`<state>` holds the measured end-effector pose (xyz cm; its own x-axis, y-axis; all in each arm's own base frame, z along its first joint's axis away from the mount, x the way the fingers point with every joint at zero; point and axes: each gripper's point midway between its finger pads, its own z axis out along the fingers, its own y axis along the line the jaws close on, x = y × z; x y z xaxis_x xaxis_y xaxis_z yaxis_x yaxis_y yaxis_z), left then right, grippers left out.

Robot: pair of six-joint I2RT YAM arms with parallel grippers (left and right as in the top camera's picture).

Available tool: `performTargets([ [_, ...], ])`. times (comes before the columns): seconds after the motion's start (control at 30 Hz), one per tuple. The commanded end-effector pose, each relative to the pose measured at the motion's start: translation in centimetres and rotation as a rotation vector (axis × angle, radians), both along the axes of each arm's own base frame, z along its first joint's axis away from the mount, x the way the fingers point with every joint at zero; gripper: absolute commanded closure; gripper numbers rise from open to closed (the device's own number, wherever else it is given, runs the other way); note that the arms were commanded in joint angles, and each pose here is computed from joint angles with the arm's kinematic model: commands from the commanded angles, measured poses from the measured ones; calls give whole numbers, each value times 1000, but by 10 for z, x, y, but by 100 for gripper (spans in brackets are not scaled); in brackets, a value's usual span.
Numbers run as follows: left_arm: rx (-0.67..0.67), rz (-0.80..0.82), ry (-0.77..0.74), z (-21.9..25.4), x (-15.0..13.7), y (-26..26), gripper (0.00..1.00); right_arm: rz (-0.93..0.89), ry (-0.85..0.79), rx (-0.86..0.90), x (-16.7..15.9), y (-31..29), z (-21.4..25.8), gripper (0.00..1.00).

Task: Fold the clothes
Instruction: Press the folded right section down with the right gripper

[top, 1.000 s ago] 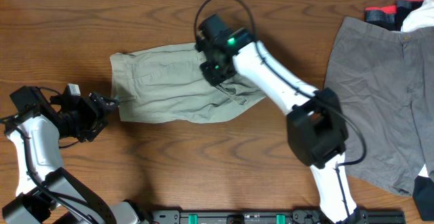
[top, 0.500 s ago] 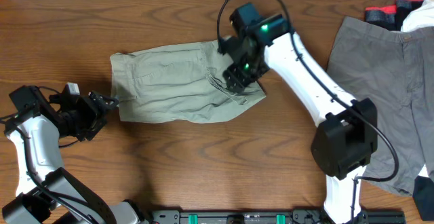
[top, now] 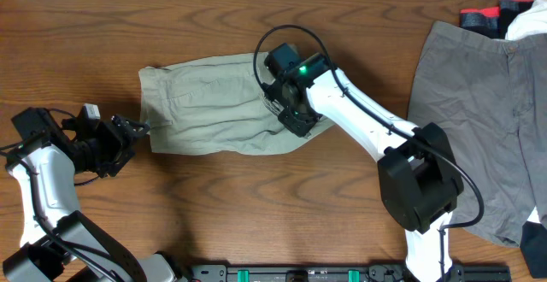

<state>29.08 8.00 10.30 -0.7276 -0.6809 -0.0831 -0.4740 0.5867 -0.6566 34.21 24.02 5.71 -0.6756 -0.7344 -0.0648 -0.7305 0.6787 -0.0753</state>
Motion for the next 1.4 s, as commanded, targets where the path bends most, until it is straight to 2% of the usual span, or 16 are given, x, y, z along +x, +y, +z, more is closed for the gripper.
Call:
performTargets([
  [0.0,-9,-6,-16,3,2,-1,22,-40,-39,-42,3,-1,-2,82],
  [0.2,-9,-6,-15,3,2,-1,22,-45,-33,-7,-6,16,0,99],
  [0.53,-9,-6,-16,3,2,-1,22,-6,92,190,-31,62,15,99],
  [0.77,-9,-6,-16,3,2,-1,22,6,125,199,-39,65,9,99],
  [0.93,-19,9,-6,3,2,-1,22,109,229,255,-66,76,8,99],
  [1.03,-71,0,-41,10,6,-8,22,125,223,250,-67,77,9,93],
  [1.07,-86,-14,-60,13,7,-12,22,125,217,255,-65,78,10,88],
  [1.1,-94,-31,-73,15,8,-16,22,123,206,265,-61,78,12,75],
  [1.13,-93,-51,-75,16,9,-20,22,119,191,277,-56,79,15,68],
  [1.3,-96,-183,-67,15,11,-58,25,58,123,399,-20,76,48,63],
  [1.37,-98,-253,-64,15,12,-79,26,-22,95,441,1,67,59,59],
])
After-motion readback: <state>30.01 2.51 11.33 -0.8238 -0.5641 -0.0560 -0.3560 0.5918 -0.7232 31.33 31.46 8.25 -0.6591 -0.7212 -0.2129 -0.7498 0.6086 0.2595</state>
